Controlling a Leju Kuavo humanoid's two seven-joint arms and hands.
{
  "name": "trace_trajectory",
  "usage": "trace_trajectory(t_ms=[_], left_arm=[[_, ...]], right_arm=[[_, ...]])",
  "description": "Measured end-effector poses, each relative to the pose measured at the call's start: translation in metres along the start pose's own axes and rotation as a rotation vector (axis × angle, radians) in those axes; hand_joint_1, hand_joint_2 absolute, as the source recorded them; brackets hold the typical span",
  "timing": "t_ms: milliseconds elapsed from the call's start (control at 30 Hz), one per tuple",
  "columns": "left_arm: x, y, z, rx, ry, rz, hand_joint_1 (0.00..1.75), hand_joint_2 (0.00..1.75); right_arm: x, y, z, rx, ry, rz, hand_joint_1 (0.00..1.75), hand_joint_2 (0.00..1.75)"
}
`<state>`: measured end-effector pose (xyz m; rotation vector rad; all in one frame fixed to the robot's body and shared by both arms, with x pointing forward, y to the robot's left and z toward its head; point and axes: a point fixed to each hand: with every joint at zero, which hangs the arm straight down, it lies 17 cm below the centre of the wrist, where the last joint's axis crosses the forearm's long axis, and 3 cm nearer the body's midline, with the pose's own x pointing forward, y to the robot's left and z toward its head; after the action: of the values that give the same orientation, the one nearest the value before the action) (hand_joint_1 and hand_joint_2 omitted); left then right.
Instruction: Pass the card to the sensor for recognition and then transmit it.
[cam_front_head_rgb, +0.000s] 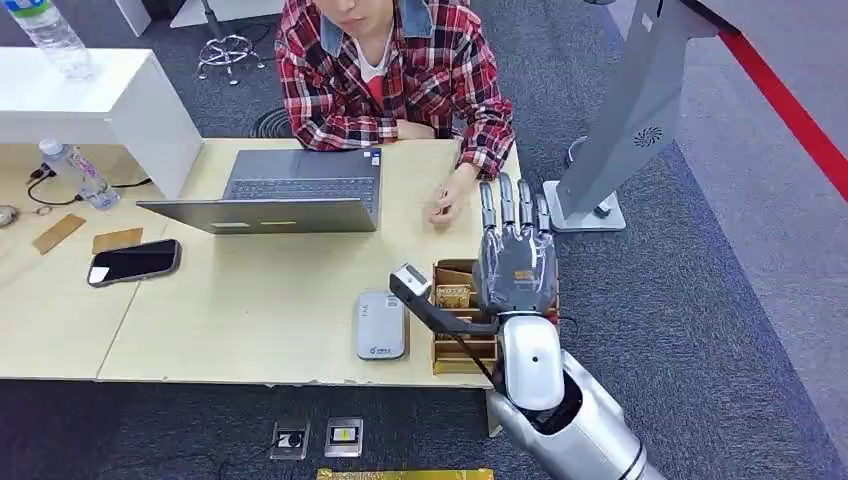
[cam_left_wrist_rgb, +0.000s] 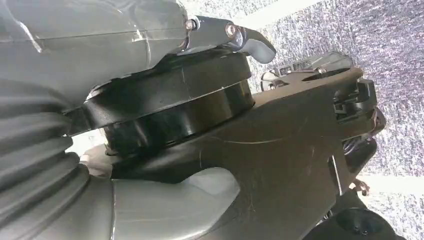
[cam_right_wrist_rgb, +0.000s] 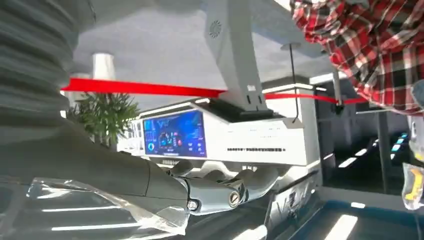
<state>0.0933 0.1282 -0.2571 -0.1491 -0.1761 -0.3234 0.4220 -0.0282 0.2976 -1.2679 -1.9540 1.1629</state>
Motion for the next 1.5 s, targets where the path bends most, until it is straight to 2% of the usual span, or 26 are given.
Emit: trace_trajectory(t_ms=[167, 467, 533, 600, 633, 700, 833, 967, 1233, 1367, 1500], left_arm=[[0.0, 0.0, 0.0, 0.001, 0.0, 0.0, 0.0, 1.75], [0.0, 0.0, 0.0, 0.002, -0.001, 0.0, 0.0, 1.75], [0.0, 0.0, 0.0, 0.002, -0.001, 0.0, 0.0, 1.75], [0.0, 0.0, 0.0, 0.002, -0.001, 0.0, 0.0, 1.75], [0.0, 0.0, 0.0, 0.002, -0.001, 0.001, 0.0, 1.75], [0.0, 0.0, 0.0, 0.001, -0.001, 0.001, 0.0, 1.75], [0.0, 0.0, 0.0, 0.001, -0.001, 0.001, 0.0, 1.75], [0.0, 0.0, 0.0, 0.001, -0.001, 0.001, 0.0, 1.75], [0.0, 0.0, 0.0, 0.001, -0.001, 0.001, 0.0, 1.75], [0.0, 0.0, 0.0, 0.002, -0.001, 0.0, 0.0, 1.75], [0.0, 0.0, 0.0, 0.002, -0.001, 0.001, 0.0, 1.75]], right_arm=[[-0.008, -0.002, 0.009, 0.01, 0.012, 0.026, 1.75, 1.75], [-0.026, 0.019, 0.023, 0.079, 0.051, -0.007, 1.75, 1.75], [-0.032, 0.023, 0.024, 0.091, 0.064, -0.011, 1.57, 1.75], [-0.035, 0.028, 0.025, 0.101, 0.069, -0.01, 1.48, 1.75], [-0.036, 0.03, 0.026, 0.108, 0.071, -0.01, 1.24, 1.75], [-0.041, 0.035, 0.027, 0.119, 0.084, -0.016, 1.13, 1.75], [-0.053, 0.049, 0.029, 0.148, 0.112, -0.021, 1.12, 1.75], [-0.062, 0.061, 0.032, 0.174, 0.131, -0.015, 0.84, 1.75], [-0.074, 0.08, 0.04, 0.222, 0.158, -0.002, 0.87, 1.75], [-0.077, 0.09, 0.044, 0.244, 0.164, 0.003, 0.98, 1.75], [-0.078, 0.096, 0.048, 0.258, 0.166, 0.005, 0.99, 1.75]])
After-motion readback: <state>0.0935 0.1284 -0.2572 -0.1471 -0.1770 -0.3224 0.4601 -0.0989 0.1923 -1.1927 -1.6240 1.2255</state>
